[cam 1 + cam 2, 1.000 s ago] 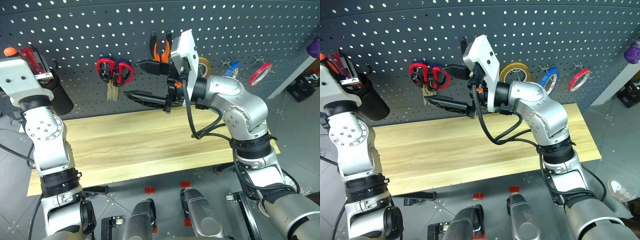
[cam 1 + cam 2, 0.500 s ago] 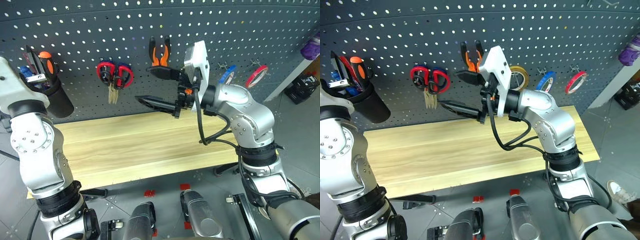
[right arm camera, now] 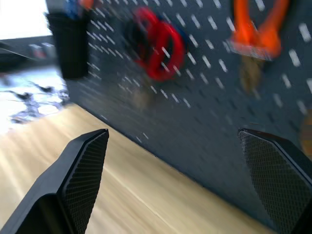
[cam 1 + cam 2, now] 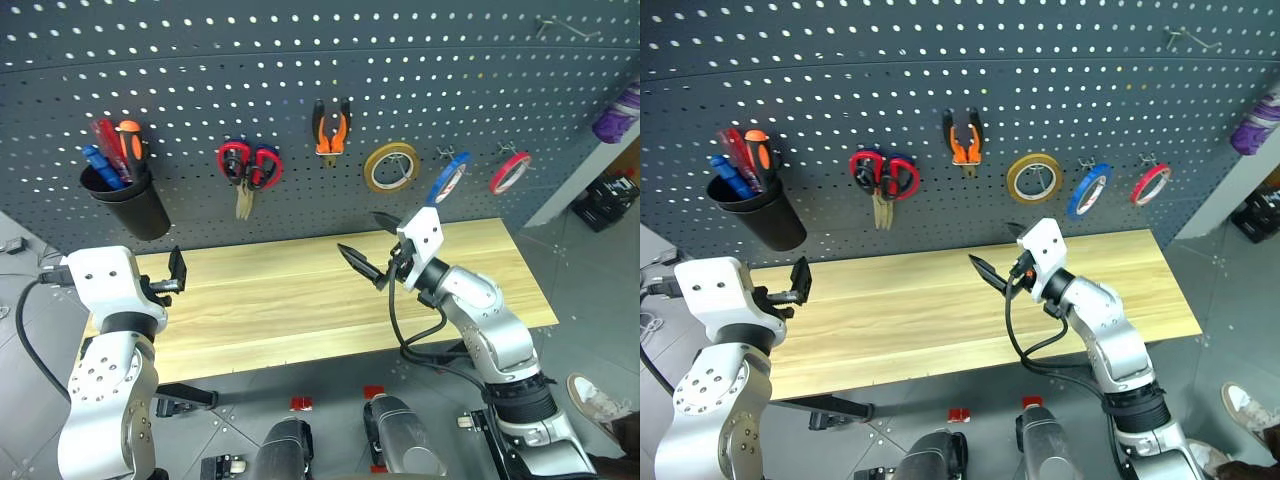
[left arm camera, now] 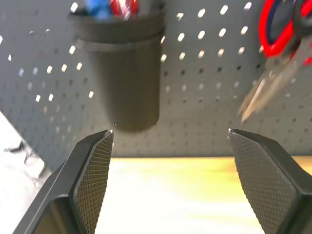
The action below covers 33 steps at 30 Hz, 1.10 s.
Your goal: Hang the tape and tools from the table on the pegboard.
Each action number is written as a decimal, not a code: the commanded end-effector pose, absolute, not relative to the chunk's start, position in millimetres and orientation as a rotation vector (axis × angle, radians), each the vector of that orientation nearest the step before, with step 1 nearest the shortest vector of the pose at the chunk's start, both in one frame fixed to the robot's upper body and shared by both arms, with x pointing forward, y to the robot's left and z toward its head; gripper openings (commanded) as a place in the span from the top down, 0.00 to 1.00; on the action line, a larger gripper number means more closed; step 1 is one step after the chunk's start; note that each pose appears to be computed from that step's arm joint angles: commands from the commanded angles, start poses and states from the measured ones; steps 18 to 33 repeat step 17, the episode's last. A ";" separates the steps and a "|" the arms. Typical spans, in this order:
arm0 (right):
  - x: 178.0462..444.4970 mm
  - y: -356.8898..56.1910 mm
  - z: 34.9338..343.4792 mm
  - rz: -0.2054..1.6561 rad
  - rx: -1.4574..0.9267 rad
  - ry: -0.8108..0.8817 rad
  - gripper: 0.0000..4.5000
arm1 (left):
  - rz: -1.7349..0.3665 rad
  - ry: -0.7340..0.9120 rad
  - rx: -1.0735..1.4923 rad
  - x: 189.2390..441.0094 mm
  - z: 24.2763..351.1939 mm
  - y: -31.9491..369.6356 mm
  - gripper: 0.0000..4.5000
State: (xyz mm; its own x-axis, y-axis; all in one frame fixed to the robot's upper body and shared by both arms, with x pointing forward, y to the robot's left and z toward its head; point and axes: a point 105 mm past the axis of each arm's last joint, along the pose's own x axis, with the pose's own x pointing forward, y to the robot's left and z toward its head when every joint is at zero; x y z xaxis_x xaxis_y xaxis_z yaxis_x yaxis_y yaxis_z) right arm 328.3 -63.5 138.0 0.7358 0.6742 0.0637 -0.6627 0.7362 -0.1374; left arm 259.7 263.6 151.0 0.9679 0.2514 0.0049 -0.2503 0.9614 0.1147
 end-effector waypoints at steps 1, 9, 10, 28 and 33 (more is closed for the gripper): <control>337.9 -95.4 123.5 0.546 -0.119 -0.096 0.00 | 0.228 -0.006 0.137 260.5 145.3 258.9 0.12; 349.9 -152.6 76.0 0.168 -0.173 0.005 0.00 | 0.151 0.024 0.118 272.4 114.5 252.6 0.12; 350.7 -154.1 73.0 0.156 -0.190 0.002 0.00 | 0.149 0.023 0.107 273.6 112.4 252.5 0.12; 356.5 -155.5 56.7 0.145 -0.166 0.046 0.00 | 0.155 0.054 0.076 274.8 94.0 256.5 0.12; 356.5 -155.5 56.7 0.145 -0.166 0.046 0.00 | 0.155 0.054 0.076 274.8 94.0 256.5 0.12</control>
